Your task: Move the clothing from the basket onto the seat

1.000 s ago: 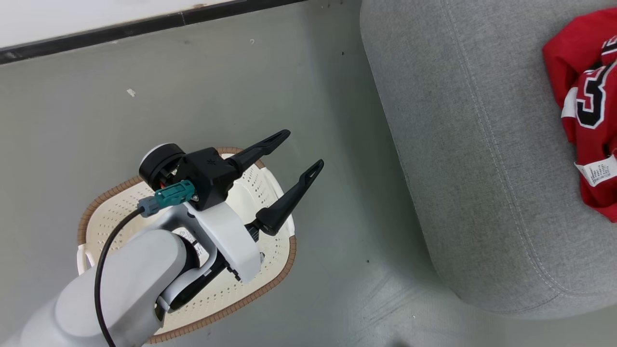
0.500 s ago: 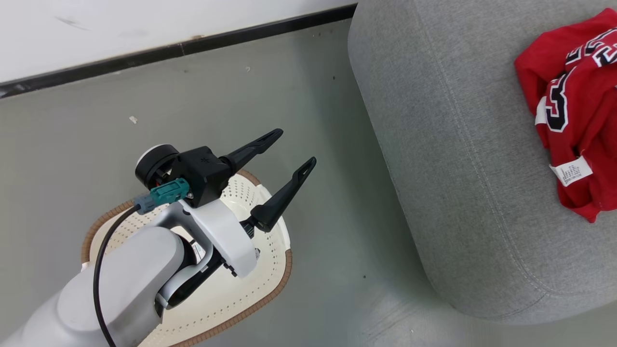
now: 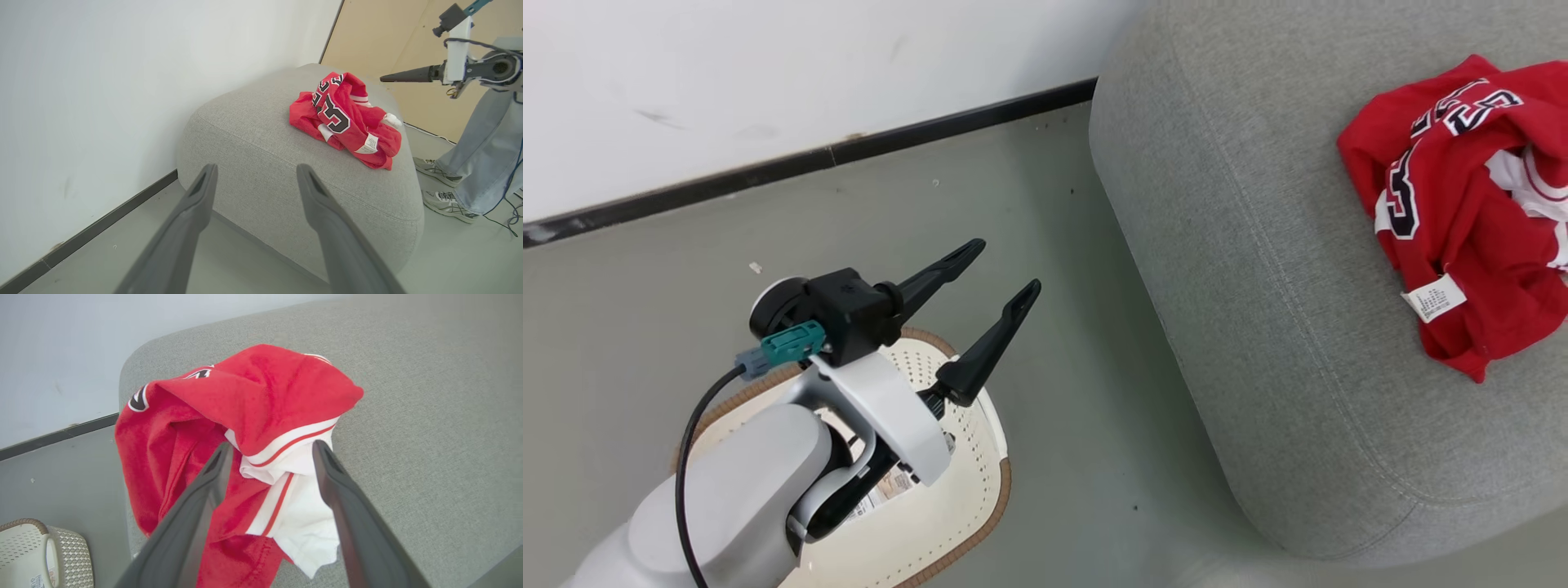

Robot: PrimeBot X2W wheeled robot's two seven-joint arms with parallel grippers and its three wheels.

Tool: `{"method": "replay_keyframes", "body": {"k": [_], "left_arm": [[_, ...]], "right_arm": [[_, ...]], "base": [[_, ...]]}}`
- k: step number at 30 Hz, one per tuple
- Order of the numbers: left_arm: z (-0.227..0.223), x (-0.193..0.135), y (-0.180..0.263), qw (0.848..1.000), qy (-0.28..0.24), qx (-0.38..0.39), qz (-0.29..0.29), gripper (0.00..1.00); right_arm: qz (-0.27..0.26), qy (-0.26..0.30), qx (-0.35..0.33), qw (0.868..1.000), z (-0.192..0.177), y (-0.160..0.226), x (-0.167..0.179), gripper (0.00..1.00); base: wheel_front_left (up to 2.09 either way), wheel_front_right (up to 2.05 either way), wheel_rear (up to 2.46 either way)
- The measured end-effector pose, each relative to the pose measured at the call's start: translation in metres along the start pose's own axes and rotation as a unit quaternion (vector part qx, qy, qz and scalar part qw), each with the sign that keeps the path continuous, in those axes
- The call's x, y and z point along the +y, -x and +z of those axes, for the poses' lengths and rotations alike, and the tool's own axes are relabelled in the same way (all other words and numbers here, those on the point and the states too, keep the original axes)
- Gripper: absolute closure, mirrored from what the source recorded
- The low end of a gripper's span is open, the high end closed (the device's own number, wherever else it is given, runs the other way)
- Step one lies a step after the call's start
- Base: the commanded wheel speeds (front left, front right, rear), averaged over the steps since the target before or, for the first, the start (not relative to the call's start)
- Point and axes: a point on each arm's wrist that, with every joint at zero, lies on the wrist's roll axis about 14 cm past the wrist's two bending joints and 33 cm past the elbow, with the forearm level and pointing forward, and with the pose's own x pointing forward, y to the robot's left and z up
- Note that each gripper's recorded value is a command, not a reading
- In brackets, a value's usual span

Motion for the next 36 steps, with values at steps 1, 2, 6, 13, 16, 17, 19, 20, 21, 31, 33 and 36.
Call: {"method": "replay_keyframes", "body": {"k": [1, 2, 6, 13, 16, 17, 19, 20, 21, 31, 33, 36], "left_arm": [[0.001, -0.001, 0.001, 1.0, 0.003, -0.002, 0.003, 0.0], [0.001, -0.001, 0.003, 1.0, 0.004, -0.002, 0.006, 0.0], [0.006, 0.002, 0.008, 1.0, 0.006, -0.012, 0.027, 0.0], [0.02, 0.01, 0.02, 0.997, 0.002, -0.035, 0.066, 0.0], [0.027, 0.02, 0.03, 0.995, -0.002, -0.046, 0.093, 0.0], [0.029, 0.024, 0.034, 0.993, -0.004, -0.05, 0.104, 0.0], [0.033, 0.03, 0.042, 0.991, -0.004, -0.056, 0.123, 0.0], [0.034, 0.032, 0.046, 0.989, -0.004, -0.059, 0.132, 0.0], [0.034, 0.037, 0.052, 0.988, -0.004, -0.06, 0.145, 0.0], [0.043, 0.07, 0.112, 0.961, -0.01, -0.077, 0.264, 0.0], [0.045, 0.074, 0.124, 0.955, -0.007, -0.084, 0.284, 0.0], [0.047, 0.081, 0.144, 0.944, -0.007, -0.089, 0.317, 0.0]], "right_arm": [[-0.002, 0.005, -0.007, 1.0, 0.004, 0.005, -0.004, 0.0], [-0.002, 0.011, -0.015, 1.0, 0.008, 0.009, -0.008, 0.0], [0.001, 0.026, -0.057, 0.998, 0.03, 0.023, -0.014, 0.0], [0.035, 0.042, -0.17, 0.984, 0.081, 0.044, 0.004, 0.0], [0.052, 0.044, -0.209, 0.976, 0.096, 0.05, 0.015, 0.0], [0.058, 0.045, -0.22, 0.973, 0.1, 0.052, 0.02, 0.0], [0.072, 0.051, -0.236, 0.968, 0.104, 0.054, 0.03, 0.0], [0.078, 0.058, -0.242, 0.966, 0.106, 0.055, 0.035, 0.0], [0.087, 0.061, -0.249, 0.963, 0.108, 0.056, 0.042, 0.0], [0.152, 0.057, -0.31, 0.937, 0.112, 0.067, 0.096, 0.0], [0.164, 0.051, -0.31, 0.935, 0.106, 0.068, 0.106, 0.0], [0.176, 0.034, -0.313, 0.933, 0.103, 0.069, 0.119, 0.0]], "base": [[0.0, 0.0, 0.0], [0.0, 0.0, 0.0], [0.0, 0.0, 0.0], [0.0, 0.0, 0.0], [0.0, 0.0, 0.0], [0.0, 0.0, 0.0], [0.0, 0.0, 0.0], [0.0, 0.0, 0.0], [0.0, 0.0, 0.0], [0.0, 0.0, 0.0], [0.0, 0.0, 0.0], [0.0, 0.0, 0.0]]}}
